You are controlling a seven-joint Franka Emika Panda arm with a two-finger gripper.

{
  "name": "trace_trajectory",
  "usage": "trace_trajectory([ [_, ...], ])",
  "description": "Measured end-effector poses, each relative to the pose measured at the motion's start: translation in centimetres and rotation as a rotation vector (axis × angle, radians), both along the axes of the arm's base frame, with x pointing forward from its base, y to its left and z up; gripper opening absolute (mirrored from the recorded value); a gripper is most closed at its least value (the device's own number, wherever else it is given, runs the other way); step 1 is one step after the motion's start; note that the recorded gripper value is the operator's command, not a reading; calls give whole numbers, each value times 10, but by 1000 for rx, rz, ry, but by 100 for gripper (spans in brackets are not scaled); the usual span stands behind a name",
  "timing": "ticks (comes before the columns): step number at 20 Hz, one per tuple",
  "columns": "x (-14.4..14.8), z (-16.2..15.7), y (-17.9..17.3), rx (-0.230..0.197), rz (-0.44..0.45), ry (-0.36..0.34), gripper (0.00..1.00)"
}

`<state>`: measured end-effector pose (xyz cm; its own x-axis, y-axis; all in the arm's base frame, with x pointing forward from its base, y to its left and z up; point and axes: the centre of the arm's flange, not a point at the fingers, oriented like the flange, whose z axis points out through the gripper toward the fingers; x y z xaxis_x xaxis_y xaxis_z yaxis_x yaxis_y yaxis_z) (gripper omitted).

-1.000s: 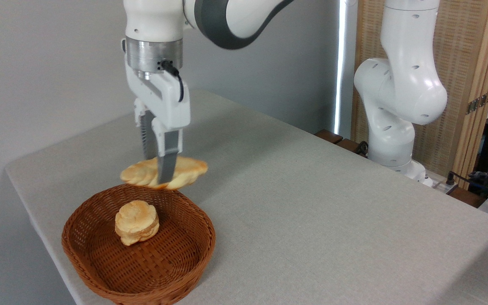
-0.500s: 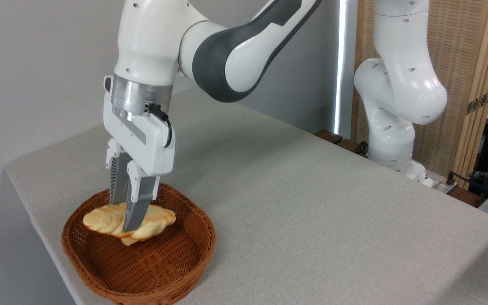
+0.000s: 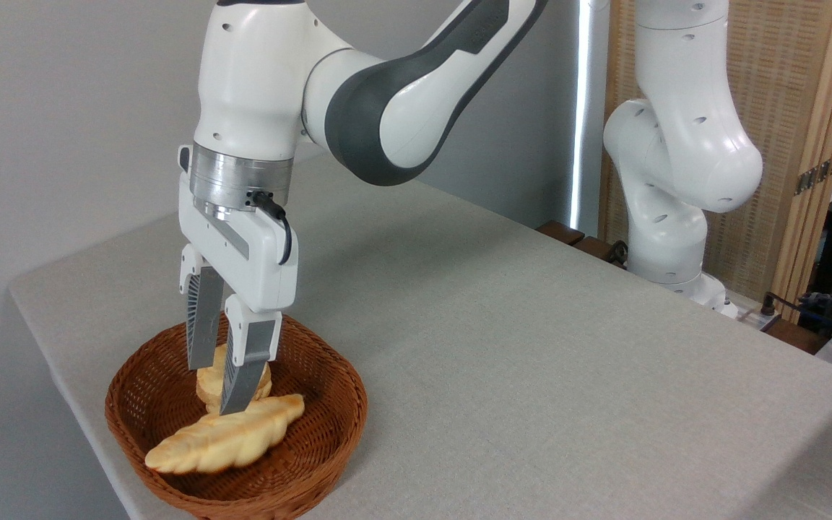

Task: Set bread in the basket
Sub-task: 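Lower the bread roll into the basket beside the bun and release, then raise the open gripper up out of the basket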

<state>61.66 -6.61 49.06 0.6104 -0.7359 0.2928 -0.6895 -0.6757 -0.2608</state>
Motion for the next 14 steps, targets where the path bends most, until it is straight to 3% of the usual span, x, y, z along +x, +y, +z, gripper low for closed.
trace_trajectory([
  [4,-2,0,-1,-13,33,26,100],
  [11,-28,39,-3,5,38,290,100],
  [14,-33,40,-3,3,69,338,100],
])
